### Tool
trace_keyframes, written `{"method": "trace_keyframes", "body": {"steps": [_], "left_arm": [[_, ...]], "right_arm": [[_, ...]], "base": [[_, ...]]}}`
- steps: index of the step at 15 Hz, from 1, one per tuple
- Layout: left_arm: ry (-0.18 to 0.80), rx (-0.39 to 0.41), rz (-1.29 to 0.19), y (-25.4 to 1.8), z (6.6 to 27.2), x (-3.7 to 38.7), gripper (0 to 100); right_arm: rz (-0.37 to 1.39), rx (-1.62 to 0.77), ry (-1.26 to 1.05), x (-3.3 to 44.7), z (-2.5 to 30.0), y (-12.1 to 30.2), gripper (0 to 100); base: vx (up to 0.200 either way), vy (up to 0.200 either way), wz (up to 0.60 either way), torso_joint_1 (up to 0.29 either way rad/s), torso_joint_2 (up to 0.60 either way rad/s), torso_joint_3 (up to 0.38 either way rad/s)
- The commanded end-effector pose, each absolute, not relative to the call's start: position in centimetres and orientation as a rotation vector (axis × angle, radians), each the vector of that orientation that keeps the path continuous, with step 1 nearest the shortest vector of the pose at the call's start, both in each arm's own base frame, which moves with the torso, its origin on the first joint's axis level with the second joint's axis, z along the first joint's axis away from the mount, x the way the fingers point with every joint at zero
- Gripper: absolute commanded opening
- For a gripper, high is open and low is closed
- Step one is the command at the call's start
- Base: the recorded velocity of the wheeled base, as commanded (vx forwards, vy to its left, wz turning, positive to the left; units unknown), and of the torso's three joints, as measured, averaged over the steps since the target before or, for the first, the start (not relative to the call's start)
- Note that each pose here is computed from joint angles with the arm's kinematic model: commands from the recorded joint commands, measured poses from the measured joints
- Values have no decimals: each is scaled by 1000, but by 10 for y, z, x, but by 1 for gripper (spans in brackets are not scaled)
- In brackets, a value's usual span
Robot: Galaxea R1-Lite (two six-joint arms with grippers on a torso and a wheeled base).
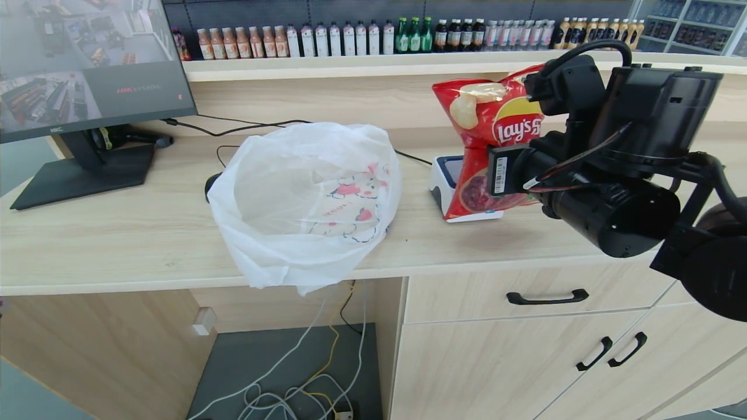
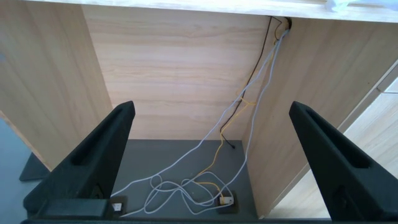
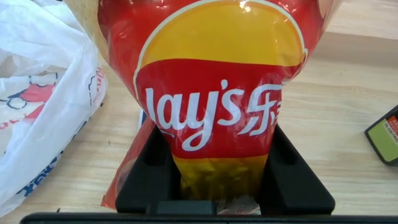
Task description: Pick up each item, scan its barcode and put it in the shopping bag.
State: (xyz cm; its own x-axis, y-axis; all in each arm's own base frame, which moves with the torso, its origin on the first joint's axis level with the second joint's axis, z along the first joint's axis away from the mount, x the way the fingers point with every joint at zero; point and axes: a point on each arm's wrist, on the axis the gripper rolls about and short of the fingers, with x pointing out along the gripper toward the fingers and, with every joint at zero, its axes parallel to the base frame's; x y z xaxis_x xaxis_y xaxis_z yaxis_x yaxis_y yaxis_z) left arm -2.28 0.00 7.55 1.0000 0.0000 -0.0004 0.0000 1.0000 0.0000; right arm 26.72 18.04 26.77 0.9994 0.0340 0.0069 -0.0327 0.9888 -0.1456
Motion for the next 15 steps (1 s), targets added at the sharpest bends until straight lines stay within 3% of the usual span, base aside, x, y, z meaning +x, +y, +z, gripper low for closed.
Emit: {"method": "trace_keyframes", "body": {"steps": [1, 15], "left_arm": [[0, 0, 0, 0, 75, -23, 100], [0, 0, 2, 0, 75, -23, 100]], "right_arm": [[33, -145, -8, 268, 267, 181, 0], [23, -125, -40, 277, 261, 184, 0]], "base": [[0, 0, 0, 0, 0, 0], [0, 0, 0, 0, 0, 0]]}}
